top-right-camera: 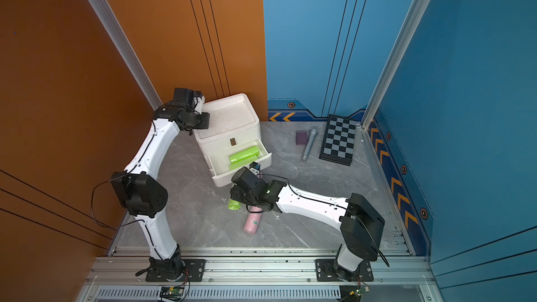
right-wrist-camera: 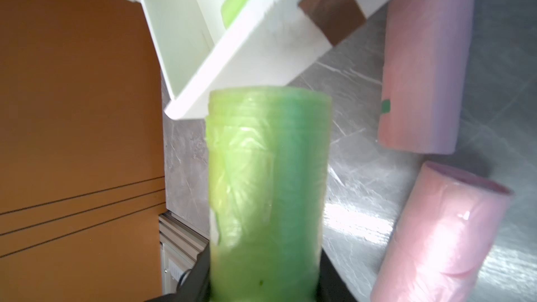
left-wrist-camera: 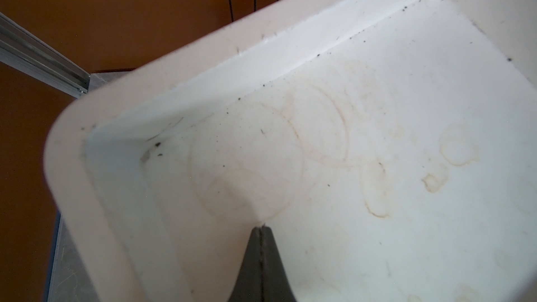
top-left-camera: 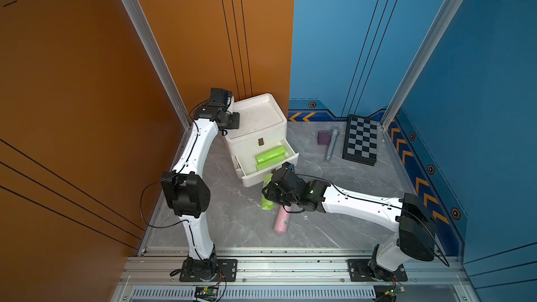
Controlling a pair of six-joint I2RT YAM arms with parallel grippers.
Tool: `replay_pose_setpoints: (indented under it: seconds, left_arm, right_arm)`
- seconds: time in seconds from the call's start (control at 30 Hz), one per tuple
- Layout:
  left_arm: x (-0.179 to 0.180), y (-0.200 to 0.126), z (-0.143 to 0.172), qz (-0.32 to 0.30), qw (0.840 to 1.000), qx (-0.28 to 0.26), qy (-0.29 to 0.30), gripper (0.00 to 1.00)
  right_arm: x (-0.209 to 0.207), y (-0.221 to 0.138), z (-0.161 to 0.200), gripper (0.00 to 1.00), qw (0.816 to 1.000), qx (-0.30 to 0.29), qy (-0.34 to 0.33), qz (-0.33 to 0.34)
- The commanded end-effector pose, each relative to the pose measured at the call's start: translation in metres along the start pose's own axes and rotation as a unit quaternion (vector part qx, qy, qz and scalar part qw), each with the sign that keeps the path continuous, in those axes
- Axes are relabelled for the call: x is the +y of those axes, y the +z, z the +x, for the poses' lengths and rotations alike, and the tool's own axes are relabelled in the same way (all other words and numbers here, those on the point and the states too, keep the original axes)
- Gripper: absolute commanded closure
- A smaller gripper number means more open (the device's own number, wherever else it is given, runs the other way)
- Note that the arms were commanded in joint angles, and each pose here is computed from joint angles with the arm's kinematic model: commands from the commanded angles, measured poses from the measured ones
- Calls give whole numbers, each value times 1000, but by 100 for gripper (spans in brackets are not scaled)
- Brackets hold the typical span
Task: Sort the rolls of trash bags by color and place them into the drawer
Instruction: Place the roll of trash bags in the drawer.
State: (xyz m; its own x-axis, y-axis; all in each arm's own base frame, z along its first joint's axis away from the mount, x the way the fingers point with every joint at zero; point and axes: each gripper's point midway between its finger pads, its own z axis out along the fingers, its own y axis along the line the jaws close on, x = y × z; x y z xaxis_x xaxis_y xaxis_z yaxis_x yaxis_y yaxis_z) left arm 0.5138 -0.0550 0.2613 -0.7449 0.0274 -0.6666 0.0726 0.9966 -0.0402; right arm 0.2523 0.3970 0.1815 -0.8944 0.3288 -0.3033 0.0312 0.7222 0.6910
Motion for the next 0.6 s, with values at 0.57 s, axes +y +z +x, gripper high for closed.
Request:
replay_pose_setpoints:
  seconds: [0.57]
  left_arm:
    - [7,38,126,-5,970,244,-11,100]
  right_arm:
    - [74,36,-163,57,948,-266,155,-74]
